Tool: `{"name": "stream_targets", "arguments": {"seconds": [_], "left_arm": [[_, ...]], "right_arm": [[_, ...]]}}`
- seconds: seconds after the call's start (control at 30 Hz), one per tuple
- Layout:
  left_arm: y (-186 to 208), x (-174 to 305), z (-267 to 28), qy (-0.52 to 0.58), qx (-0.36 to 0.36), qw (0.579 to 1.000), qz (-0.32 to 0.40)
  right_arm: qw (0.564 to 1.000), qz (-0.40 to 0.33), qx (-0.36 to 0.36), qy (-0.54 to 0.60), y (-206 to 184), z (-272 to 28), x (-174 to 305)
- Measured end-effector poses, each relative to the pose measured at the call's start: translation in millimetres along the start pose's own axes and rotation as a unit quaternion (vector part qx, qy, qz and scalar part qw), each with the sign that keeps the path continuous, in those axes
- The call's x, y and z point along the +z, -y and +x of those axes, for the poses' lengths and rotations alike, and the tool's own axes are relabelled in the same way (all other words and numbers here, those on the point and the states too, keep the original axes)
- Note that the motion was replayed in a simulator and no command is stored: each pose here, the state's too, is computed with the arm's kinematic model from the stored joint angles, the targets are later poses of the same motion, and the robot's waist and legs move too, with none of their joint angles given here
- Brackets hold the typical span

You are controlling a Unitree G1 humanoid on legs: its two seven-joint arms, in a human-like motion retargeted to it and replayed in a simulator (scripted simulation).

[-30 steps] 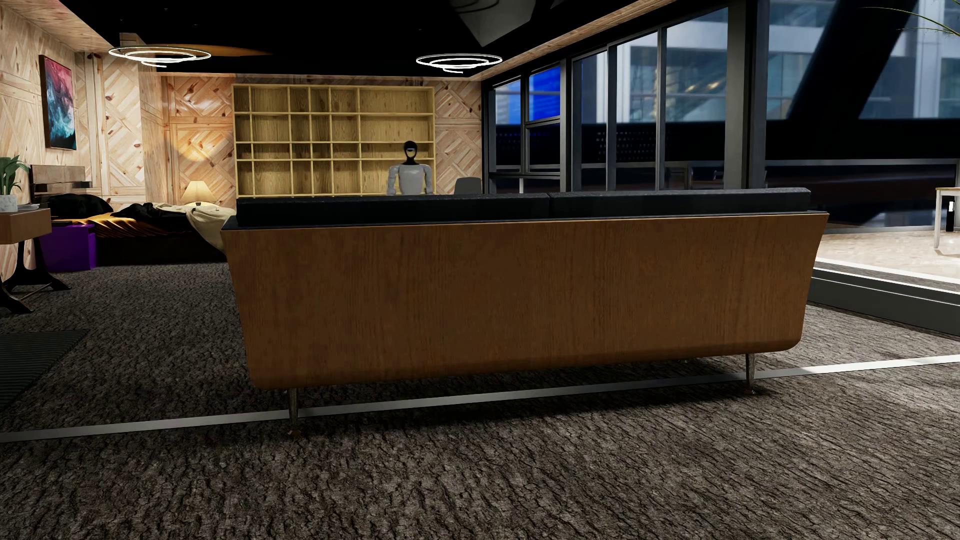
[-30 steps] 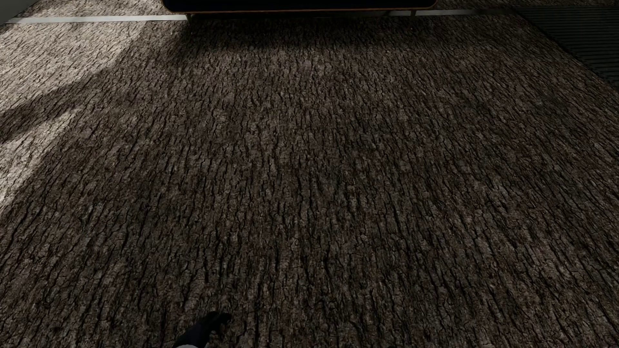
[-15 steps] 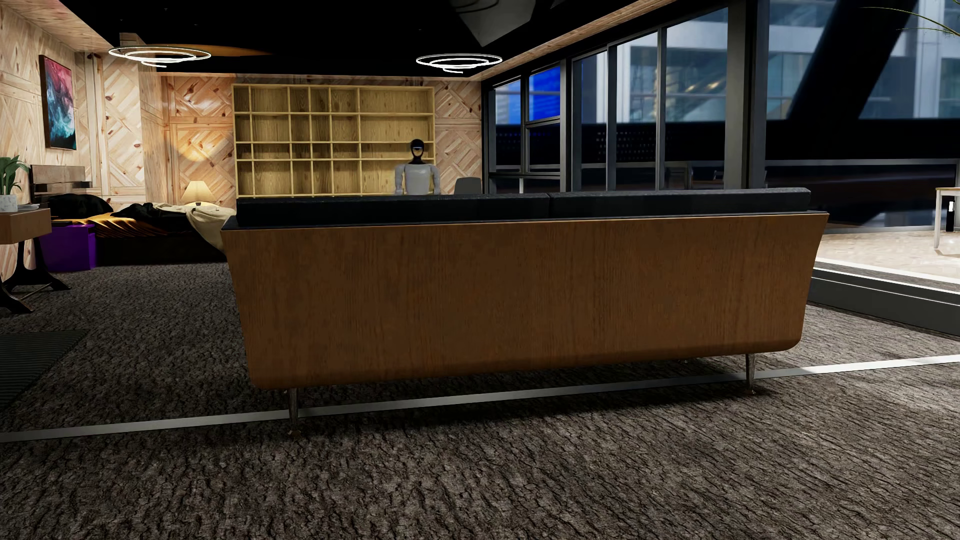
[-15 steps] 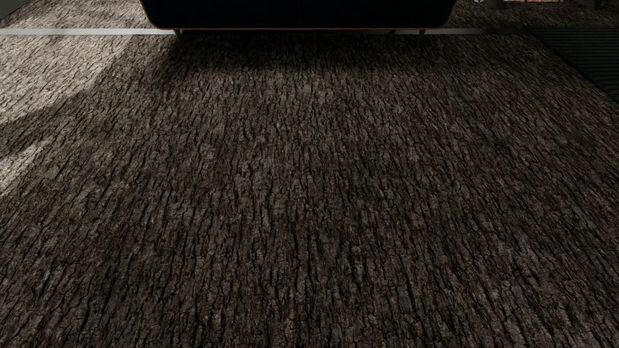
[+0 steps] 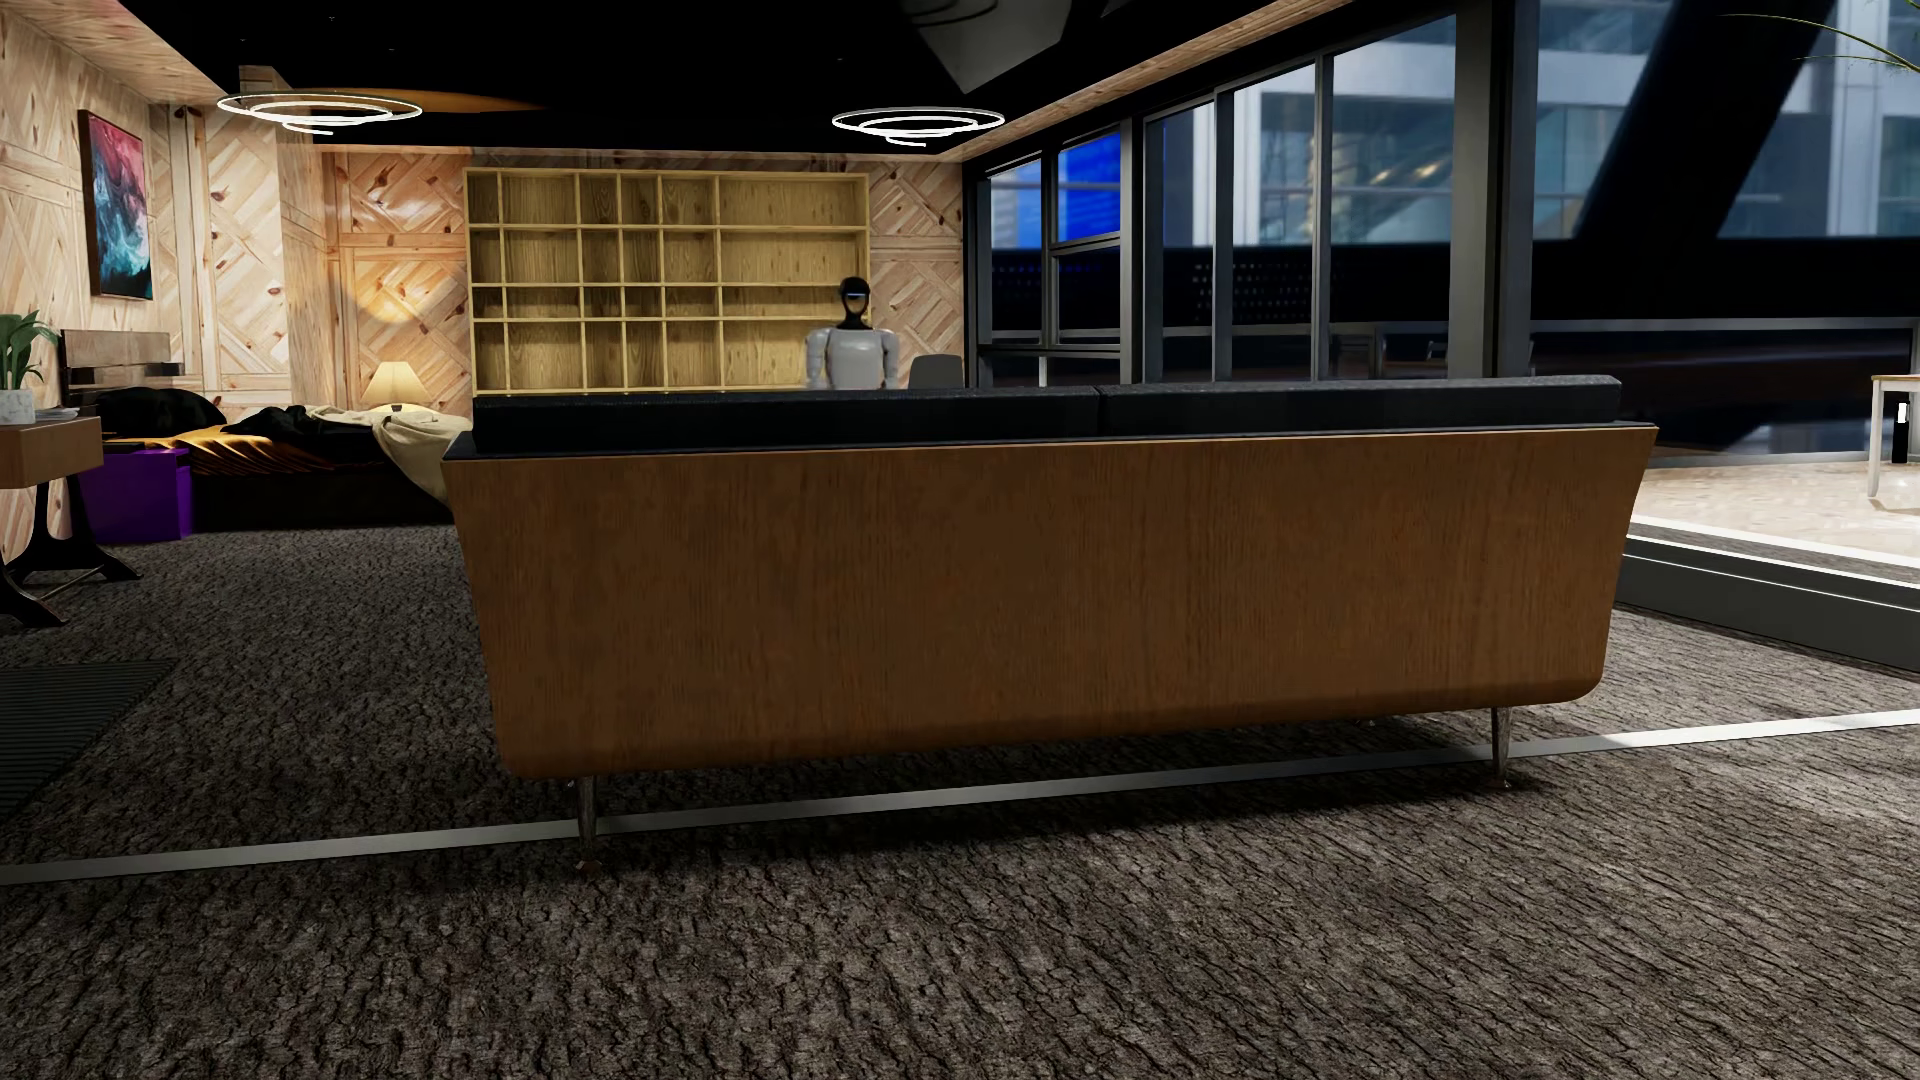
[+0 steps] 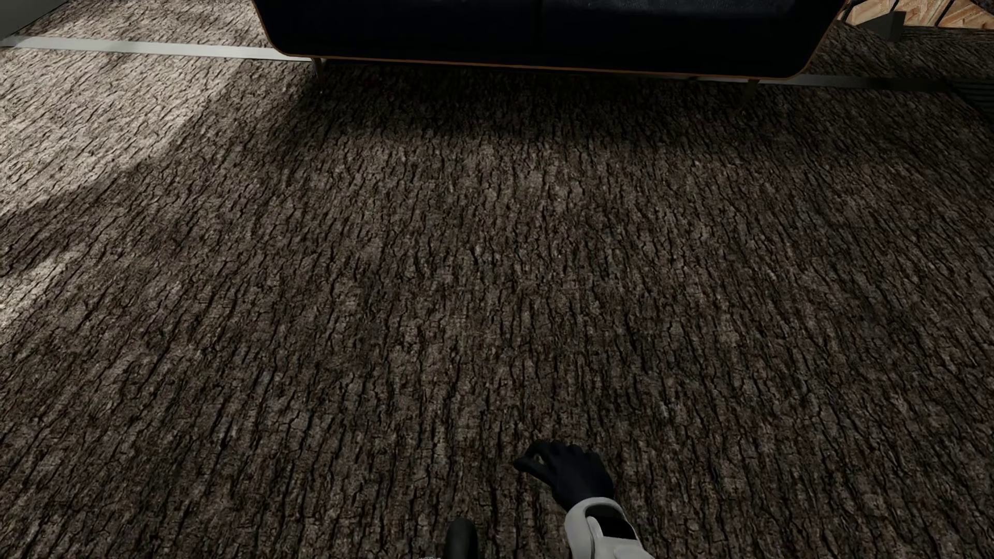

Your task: Walk to the sofa

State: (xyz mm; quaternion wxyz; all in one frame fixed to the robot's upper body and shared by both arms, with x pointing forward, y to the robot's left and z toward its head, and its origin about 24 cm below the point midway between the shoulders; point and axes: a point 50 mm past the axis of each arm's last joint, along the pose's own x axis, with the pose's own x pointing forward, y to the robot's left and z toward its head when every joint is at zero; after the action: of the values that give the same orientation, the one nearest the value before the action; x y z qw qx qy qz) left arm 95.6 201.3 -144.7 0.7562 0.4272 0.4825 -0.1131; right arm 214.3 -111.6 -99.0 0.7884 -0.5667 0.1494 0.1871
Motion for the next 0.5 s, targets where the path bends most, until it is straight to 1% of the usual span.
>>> {"name": "stream_targets", "arguments": {"seconds": [0.07,0.13,0.2,0.23,0.27,0.33,0.37,0.43,0.5], "left_arm": [[8,-1,-1,-0.012,-0.009,1.0,-0.007],[17,1,-2,-0.026,-0.016,0.999,-0.029],[21,9,-1,-0.015,-0.026,0.999,-0.032],[20,14,0,-0.002,-0.027,0.999,-0.017],[17,20,2,0.012,-0.026,1.0,0.005],[10,28,8,0.034,-0.015,0.998,0.043],[3,35,11,0.044,-0.003,0.998,0.048],[-16,54,15,0.071,0.034,0.996,0.043],[-33,71,17,0.104,0.07,0.991,0.039]], "right_arm": [[0.997,0.003,0.031,-0.07,-26,-17,-21],[0.984,0.006,0.093,-0.154,-53,-37,-44],[0.977,-0.046,0.146,-0.151,-62,-47,-58],[0.976,-0.061,0.163,-0.134,-62,-50,-63],[0.976,-0.051,0.171,-0.125,-59,-52,-68],[0.977,0.004,0.155,-0.145,-52,-62,-84],[0.976,0.032,0.138,-0.168,-48,-67,-93],[0.967,0.08,0.105,-0.22,-47,-75,-101],[0.956,0.101,0.098,-0.256,-50,-80,-106]]}}
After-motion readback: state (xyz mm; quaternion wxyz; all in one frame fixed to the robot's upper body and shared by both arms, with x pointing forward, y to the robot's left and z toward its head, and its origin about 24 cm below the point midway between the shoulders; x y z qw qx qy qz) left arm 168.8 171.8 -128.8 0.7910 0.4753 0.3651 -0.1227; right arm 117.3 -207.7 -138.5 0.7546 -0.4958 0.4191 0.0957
